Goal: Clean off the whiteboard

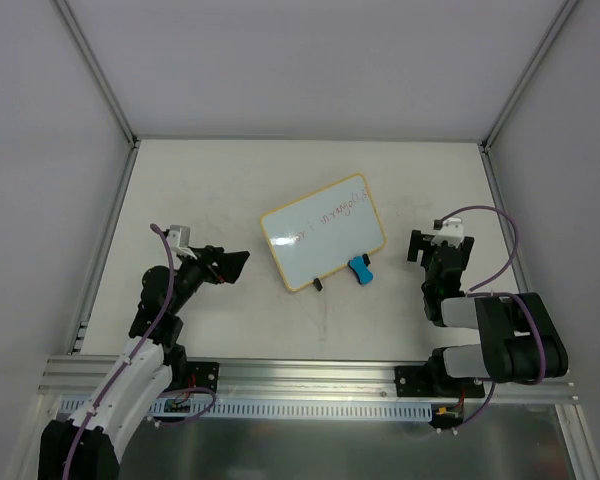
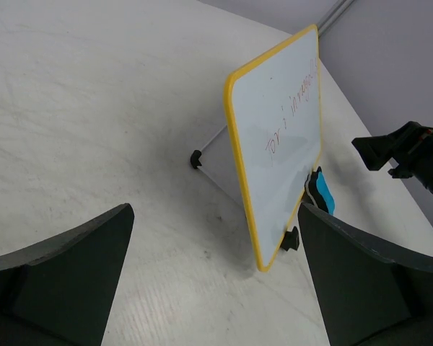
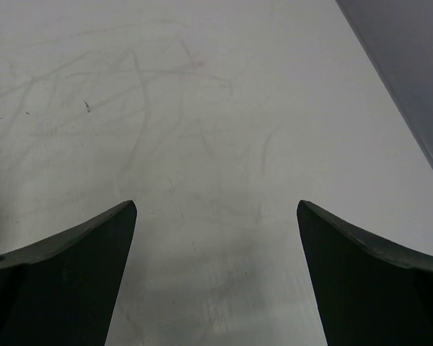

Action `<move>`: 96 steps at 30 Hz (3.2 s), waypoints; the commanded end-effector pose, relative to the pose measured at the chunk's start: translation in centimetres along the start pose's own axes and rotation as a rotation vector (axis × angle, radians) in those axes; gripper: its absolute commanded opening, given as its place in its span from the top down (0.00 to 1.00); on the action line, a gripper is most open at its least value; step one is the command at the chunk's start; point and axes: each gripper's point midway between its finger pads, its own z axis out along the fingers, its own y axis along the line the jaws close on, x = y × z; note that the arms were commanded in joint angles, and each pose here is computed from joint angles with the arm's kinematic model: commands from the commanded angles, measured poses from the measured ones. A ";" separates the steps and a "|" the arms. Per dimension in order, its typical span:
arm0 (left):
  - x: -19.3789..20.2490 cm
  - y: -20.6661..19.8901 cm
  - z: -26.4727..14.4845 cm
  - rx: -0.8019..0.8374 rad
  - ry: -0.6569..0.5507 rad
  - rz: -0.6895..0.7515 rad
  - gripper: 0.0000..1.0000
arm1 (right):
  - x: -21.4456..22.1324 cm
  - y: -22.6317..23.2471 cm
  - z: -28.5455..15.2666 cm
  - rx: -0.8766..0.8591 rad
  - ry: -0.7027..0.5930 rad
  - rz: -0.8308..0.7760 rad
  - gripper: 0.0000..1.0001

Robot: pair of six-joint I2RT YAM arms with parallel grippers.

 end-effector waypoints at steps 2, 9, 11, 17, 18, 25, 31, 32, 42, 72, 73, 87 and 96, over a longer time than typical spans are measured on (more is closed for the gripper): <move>-1.1 -0.6 0.1 0.015 -0.036 0.029 0.01 | -2.3 -0.6 0.4 0.034 -0.074 0.041 0.01; -1.3 -1.1 -0.2 0.042 -0.043 0.041 0.01 | -2.4 -0.6 0.4 0.036 -0.077 0.043 0.01; -1.4 -1.5 -0.3 0.062 -0.047 0.058 0.01 | -2.4 -0.7 0.4 0.037 -0.075 0.042 0.01; -1.5 -1.4 -0.6 0.057 -0.064 0.069 0.01 | -3.2 -0.1 -0.4 -0.009 -0.069 0.000 0.01; -1.5 -1.4 -0.6 0.055 -0.066 0.069 0.01 | -3.7 -0.1 -0.5 -0.011 -0.067 -0.003 0.01; -1.4 -1.2 -0.4 0.046 -0.054 0.060 0.01 | -9.0 2.0 -3.3 -0.133 -0.186 -0.073 0.01; -1.4 -1.2 -0.3 0.046 -0.050 0.055 0.01 | -14.0 2.1 -6.1 -0.139 -0.247 0.149 0.01; -1.3 -1.2 -0.3 0.046 -0.048 0.055 0.01 | -15.8 2.4 -6.7 -0.168 -0.262 0.187 0.01; -1.4 -1.4 -0.4 0.056 -0.052 0.061 0.01 | -16.2 7.0 -12.4 -0.507 -0.130 0.509 0.01; -2.7 -2.5 3.3 0.149 -0.047 0.080 0.01 | -4.0 13.4 -14.2 -0.675 0.287 0.158 0.17; -2.9 -2.5 3.6 0.151 -0.053 0.085 0.01 | -3.9 13.4 -14.0 -0.669 0.284 0.155 0.17; -3.1 -3.3 7.4 0.271 -0.019 0.114 0.01 | -2.8 14.9 -12.5 -0.698 0.187 0.098 0.18; -3.4 -3.8 8.5 0.315 -0.017 0.115 0.01 | -1.1 16.4 -12.3 -0.740 0.182 0.019 0.18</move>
